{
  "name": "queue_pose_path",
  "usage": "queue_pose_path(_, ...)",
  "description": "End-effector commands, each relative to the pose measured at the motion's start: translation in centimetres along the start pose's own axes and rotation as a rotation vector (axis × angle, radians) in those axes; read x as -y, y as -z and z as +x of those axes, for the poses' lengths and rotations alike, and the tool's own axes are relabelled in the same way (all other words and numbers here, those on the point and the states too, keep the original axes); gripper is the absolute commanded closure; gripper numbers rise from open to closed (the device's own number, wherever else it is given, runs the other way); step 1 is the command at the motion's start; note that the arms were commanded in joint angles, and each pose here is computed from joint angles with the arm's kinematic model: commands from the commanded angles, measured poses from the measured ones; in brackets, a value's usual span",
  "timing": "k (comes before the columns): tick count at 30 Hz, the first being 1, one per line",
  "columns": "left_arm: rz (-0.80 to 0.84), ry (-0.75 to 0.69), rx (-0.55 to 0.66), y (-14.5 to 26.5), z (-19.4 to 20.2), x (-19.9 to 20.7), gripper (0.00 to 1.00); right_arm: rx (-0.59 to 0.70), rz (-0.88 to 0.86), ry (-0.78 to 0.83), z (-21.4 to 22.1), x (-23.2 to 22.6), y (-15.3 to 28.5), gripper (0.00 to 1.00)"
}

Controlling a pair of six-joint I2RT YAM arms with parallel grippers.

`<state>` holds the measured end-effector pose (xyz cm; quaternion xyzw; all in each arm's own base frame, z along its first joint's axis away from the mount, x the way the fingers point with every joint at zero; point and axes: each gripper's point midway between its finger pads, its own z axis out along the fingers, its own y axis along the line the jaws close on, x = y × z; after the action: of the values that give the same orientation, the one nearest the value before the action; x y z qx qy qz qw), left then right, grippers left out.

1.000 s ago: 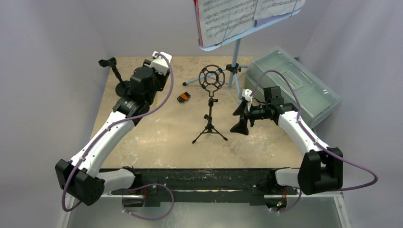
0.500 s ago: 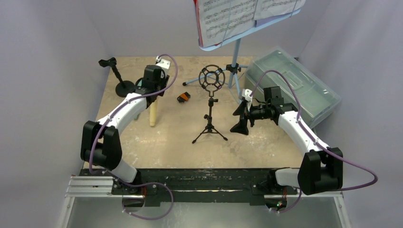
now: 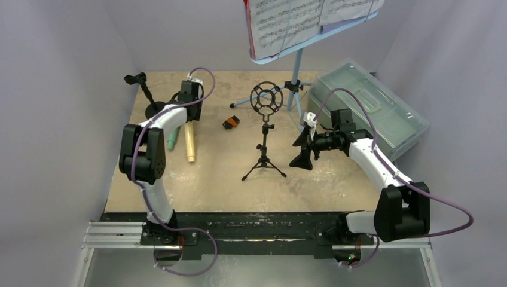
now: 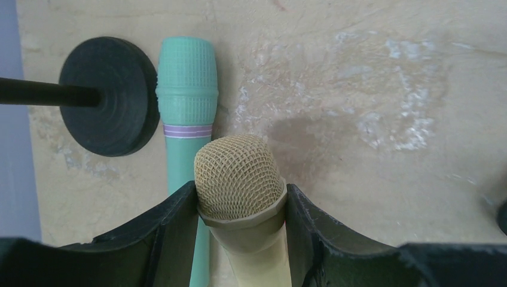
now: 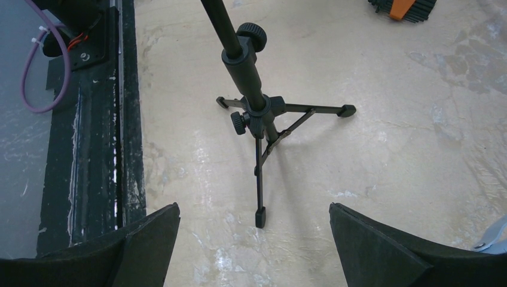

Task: Pack up the instrument practice props
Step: Place the microphone at the center of the board.

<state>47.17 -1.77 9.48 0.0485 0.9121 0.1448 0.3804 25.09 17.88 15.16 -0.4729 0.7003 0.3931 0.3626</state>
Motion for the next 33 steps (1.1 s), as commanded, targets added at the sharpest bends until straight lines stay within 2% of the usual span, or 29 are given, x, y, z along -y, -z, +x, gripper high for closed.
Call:
queue_pose_path(1,-0.07,0.085,-0.041,-2.2,-0.5,-1.1,0.92,0.017,0.015,0.056,-1.5,0.4,0.5,0.01)
queue_pose_path(6,-0.082,0.097,-0.117,-4.8,1.0,-1.3,0.82,0.015,0.015,0.054,-1.4,0.5,0.4,0.01)
queue_pose_path(10,-0.047,0.097,-0.131,-5.3,1.0,-0.8,0.64,0.012,0.013,0.051,-1.4,0.5,0.4,0.01)
queue_pose_path(12,-0.041,0.096,-0.124,-5.2,0.7,-0.8,0.58,0.013,0.012,0.052,-1.4,0.5,0.4,0.01)
queue_pose_path(20,-0.011,0.083,-0.115,-4.6,0.1,-0.6,0.48,0.009,0.012,0.052,-1.3,0.5,0.4,0.01)
queue_pose_path(26,-0.025,0.074,-0.063,-2.8,-1.3,-1.7,0.21,0.008,0.012,0.052,-1.3,0.6,0.4,0.01)
queue_pose_path(28,-0.023,0.077,-0.039,-2.2,-1.7,-1.9,0.17,0.007,0.013,0.052,-1.3,0.6,0.4,0.01)
queue_pose_path(33,0.013,0.07,0.011,-0.4,-2.5,-1.9,0.17,0.005,0.015,0.051,-1.2,0.6,0.4,0.01)
